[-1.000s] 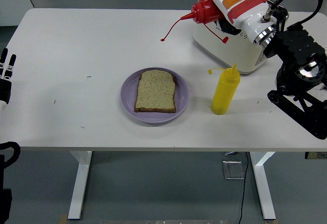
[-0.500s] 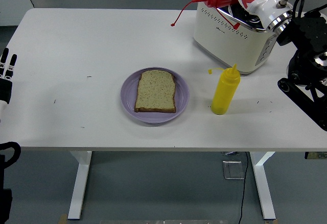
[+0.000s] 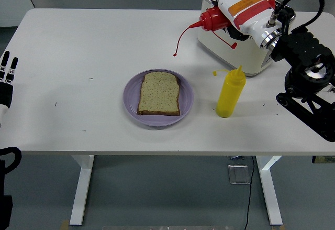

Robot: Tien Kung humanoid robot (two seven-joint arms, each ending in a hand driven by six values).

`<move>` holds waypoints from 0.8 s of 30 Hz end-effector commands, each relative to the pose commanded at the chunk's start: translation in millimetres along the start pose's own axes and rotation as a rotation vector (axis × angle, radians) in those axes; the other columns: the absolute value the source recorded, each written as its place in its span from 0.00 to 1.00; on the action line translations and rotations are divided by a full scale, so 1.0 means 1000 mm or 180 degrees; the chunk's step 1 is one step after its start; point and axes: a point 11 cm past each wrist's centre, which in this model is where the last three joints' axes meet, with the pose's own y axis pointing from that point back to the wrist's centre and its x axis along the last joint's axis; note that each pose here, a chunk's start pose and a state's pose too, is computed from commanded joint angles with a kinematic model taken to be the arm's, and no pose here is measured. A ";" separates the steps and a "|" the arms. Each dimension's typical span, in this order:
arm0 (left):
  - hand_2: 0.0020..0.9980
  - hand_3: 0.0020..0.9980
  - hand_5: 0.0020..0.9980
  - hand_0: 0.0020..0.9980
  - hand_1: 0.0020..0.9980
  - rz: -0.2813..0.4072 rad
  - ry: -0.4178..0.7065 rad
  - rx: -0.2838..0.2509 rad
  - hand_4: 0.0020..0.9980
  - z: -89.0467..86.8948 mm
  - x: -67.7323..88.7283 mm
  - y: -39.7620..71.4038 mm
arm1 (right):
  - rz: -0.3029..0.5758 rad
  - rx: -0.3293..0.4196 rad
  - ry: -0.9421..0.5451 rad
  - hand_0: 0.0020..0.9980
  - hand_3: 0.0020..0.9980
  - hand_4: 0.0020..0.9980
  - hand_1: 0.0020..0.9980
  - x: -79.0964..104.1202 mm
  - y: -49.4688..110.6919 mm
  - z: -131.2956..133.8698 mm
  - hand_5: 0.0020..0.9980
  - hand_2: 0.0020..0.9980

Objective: Pick up the cup,pour liquid into bread,place the cup on the desk

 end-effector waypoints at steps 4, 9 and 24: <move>0.74 0.69 1.00 0.79 0.74 -0.0006 -0.0002 0.0012 0.52 -0.001 -0.001 0.000 | 0.0272 -0.0114 -0.0171 0.13 0.35 0.39 0.20 0.014 0.003 0.006 0.09 0.29; 0.74 0.69 1.00 0.79 0.74 -0.0007 0.0002 0.0004 0.52 0.000 -0.001 -0.001 | 0.0742 -0.0349 -0.0978 0.13 0.35 0.39 0.20 0.037 0.016 0.020 0.09 0.29; 0.74 0.69 0.98 0.78 0.74 -0.0013 0.0010 -0.0012 0.52 0.001 -0.002 -0.002 | 0.1123 -0.1047 -0.3143 0.13 0.35 0.46 0.21 0.034 0.062 0.094 0.04 0.29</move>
